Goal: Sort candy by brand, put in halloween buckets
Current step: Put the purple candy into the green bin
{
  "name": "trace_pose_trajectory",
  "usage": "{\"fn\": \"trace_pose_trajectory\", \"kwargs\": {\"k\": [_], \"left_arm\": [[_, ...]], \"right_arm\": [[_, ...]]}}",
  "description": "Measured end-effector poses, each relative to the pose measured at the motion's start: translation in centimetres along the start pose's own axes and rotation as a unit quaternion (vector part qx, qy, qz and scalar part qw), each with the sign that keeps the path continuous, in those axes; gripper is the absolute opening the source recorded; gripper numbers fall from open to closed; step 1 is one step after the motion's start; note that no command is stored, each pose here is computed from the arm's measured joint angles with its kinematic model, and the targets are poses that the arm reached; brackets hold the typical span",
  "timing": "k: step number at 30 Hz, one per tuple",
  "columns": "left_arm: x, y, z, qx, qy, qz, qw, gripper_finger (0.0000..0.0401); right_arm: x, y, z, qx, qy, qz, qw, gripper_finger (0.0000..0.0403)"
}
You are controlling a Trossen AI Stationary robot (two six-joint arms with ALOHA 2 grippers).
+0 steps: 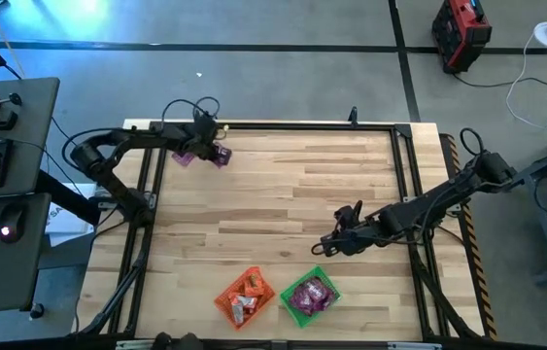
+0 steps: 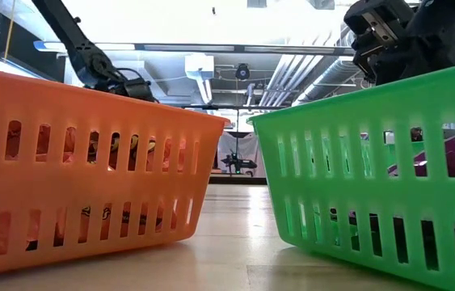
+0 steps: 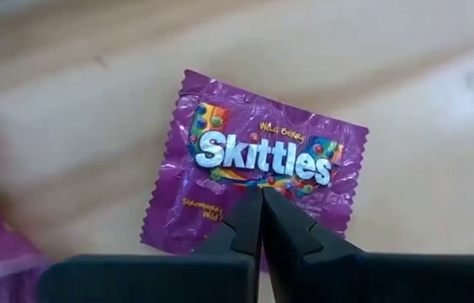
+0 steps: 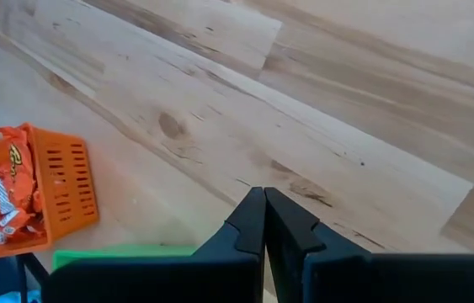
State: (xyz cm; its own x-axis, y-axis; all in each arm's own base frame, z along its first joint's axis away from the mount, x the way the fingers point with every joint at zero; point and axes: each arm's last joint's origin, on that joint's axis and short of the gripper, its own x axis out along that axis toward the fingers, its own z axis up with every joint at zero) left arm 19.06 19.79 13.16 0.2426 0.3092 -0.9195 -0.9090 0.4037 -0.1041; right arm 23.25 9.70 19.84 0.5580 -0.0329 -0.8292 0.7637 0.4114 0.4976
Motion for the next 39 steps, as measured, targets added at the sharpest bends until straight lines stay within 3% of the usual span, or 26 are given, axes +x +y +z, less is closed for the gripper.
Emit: {"fn": "trace_pose_trajectory", "kwargs": {"k": [8, 16, 22, 25, 28, 33, 39], "left_arm": [[-1.0, -4.9, -4.2, 0.065, 0.082, -0.005, 0.994, 0.0000], [-4.5, -10.8, -10.4, 0.115, 0.114, -0.062, 0.985, 0.0000], [-6.8, -14.0, -15.8, 0.120, 0.123, -0.092, 0.981, 0.0000], [-7.9, -14.7, -17.3, 0.114, 0.124, -0.113, 0.979, 0.0000], [-9.4, -15.1, -17.0, 0.118, 0.102, -0.145, 0.977, 0.0000], [-11.8, -14.6, -13.8, 0.152, 0.030, -0.191, 0.969, 0.0003], [-10.5, -12.4, -10.2, 0.151, 0.079, -0.212, 0.962, 0.0045]], "right_arm": [[0.0, 0.2, 0.1, -0.022, -0.022, 0.010, 0.999, 0.0000], [0.0, 0.2, 0.1, -0.045, -0.026, 0.009, 0.999, 0.0000], [0.0, 0.2, 0.1, -0.060, -0.025, 0.008, 0.998, 0.0000], [0.0, 0.2, 0.1, -0.068, -0.025, 0.008, 0.997, 0.0000], [0.0, 0.2, 0.1, -0.077, -0.025, 0.008, 0.997, 0.0000], [0.0, 0.2, 0.1, -0.088, -0.023, 0.008, 0.996, 0.0000], [0.0, 0.2, 0.0, -0.088, -0.009, 0.011, 0.996, 0.0000]]}}
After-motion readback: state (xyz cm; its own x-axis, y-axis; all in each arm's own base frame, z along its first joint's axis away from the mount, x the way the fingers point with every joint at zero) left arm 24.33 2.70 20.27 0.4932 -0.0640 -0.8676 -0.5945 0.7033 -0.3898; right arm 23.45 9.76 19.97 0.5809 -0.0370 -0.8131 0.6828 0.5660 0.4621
